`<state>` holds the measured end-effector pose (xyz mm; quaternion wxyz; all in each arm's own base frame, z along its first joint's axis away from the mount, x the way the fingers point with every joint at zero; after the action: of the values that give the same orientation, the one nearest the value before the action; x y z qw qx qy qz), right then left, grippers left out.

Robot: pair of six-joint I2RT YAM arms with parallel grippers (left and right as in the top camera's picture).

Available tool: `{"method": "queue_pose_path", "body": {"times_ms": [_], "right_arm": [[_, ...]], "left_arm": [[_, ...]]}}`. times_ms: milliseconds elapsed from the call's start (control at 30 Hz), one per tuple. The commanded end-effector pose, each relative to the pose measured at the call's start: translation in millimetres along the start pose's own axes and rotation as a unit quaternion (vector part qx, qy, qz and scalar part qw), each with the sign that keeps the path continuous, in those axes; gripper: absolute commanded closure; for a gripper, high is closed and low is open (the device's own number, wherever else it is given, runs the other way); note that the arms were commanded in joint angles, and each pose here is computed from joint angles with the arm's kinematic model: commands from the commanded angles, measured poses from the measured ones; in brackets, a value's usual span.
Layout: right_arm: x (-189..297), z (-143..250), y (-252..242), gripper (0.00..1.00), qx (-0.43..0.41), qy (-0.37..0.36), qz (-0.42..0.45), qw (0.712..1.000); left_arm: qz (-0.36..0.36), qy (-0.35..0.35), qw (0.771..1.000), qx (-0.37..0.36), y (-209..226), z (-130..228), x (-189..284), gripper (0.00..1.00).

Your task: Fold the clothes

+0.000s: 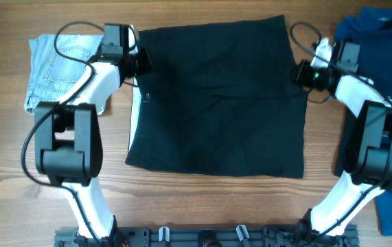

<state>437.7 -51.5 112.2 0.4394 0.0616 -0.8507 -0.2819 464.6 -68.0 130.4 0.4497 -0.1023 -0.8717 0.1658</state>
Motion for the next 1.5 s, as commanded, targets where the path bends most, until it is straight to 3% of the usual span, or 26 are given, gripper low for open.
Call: {"method": "queue_pose_path", "body": {"times_ms": [0, 133, 167, 200, 367, 533, 767, 833, 867, 933, 967, 1000, 1033, 1100, 1200, 1333, 1467], "right_arm": [[23.0, -45.0, 51.2, 0.92, 0.065, -0.079, -0.054, 0.993], [6.2, -55.2, 71.0, 0.91, 0.094, -0.151, -0.017, 0.984], [-5.9, -54.0, 77.2, 0.81, 0.106, -0.161, -0.024, 0.981], [-23.0, -51.2, 80.7, 0.78, 0.118, -0.171, -0.036, 0.977], [-74.5, -47.5, 47.4, 0.82, 0.089, -0.236, 0.020, 0.968], [-113.7, -33.1, 21.3, 0.81, 0.094, -0.252, 0.014, 0.963], [-116.7, -32.1, 12.2, 0.82, 0.101, -0.260, 0.046, 0.959], [-93.3, -46.3, 30.9, 0.83, 0.105, -0.258, 0.019, 0.960], [-51.1, -64.3, 55.7, 0.86, 0.105, -0.258, 0.021, 0.960], [-5.0, -72.7, 76.8, 0.81, 0.108, -0.246, 0.041, 0.962], [23.3, -72.4, 88.2, 0.57, 0.103, -0.234, 0.051, 0.965], [54.9, -67.5, 100.1, 0.27, 0.097, -0.215, 0.059, 0.970], [90.7, -54.1, 110.4, 0.15, 0.087, -0.183, 0.073, 0.977], [149.1, -23.7, 123.5, 0.12, 0.054, -0.134, 0.091, 0.985], [192.8, 25.5, 119.2, 0.09, -0.046, -0.050, 0.139, 0.988], [199.9, 76.1, 94.2, 0.18, -0.155, 0.048, 0.229, 0.960], [181.3, 125.6, 65.1, 0.14, -0.207, 0.141, 0.280, 0.927]], "left_arm": [[0.029, -0.049, 0.998, -0.013, -17.3, -22.6, 16.1, 0.96], [0.030, -0.049, 0.998, -0.014, -12.2, -18.4, -2.8, 0.96], [0.029, -0.045, 0.998, -0.013, -10.0, -15.5, -8.8, 0.96], [0.029, -0.044, 0.999, -0.013, -7.6, -13.4, -14.8, 0.96], [0.024, -0.028, 0.999, -0.009, 0.9, -2.8, -33.2, 0.96], [0.008, -0.014, 1.000, -0.005, 10.5, 7.6, -48.7, 0.96], [0.010, -0.022, 1.000, -0.019, 10.0, 5.3, -49.7, 0.96], [0.014, -0.040, 0.998, -0.036, 0.1, -8.1, -27.4, 0.96], [0.013, -0.065, 0.997, -0.044, -14.9, -25.7, 11.9, 0.96], [-0.003, -0.081, 0.996, -0.045, -27.1, -35.9, 55.3, 0.96], [-0.008, -0.085, 0.995, -0.045, -33.9, -37.7, 80.0, 0.96], [-0.008, -0.084, 0.995, -0.043, -40.9, -37.0, 105.5, 0.96], [-0.010, -0.078, 0.996, -0.041, -48.8, -31.3, 139.7, 0.96], [-0.017, -0.052, 0.998, -0.027, -56.1, -13.6, 183.6, 0.94], [-0.053, 0.013, 0.998, 0.015, -53.7, 20.6, 220.9, 0.83], [-0.117, 0.115, 0.984, 0.068, -39.6, 58.0, 226.2, 0.84], [-0.141, 0.205, 0.965, 0.077, -26.5, 104.4, 202.8, 0.75]]}}
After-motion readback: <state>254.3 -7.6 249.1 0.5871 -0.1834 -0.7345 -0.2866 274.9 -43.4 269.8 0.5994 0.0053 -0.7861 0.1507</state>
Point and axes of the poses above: each gripper's point midway between its finger pads, its own x axis back along the fingers, its own y axis along the line the jaws close on, z = x × y, the point moved 9 cm from there along x, back along the fingers, and after that the axes turned 8 degrees about -x, right-handed, at the moved point
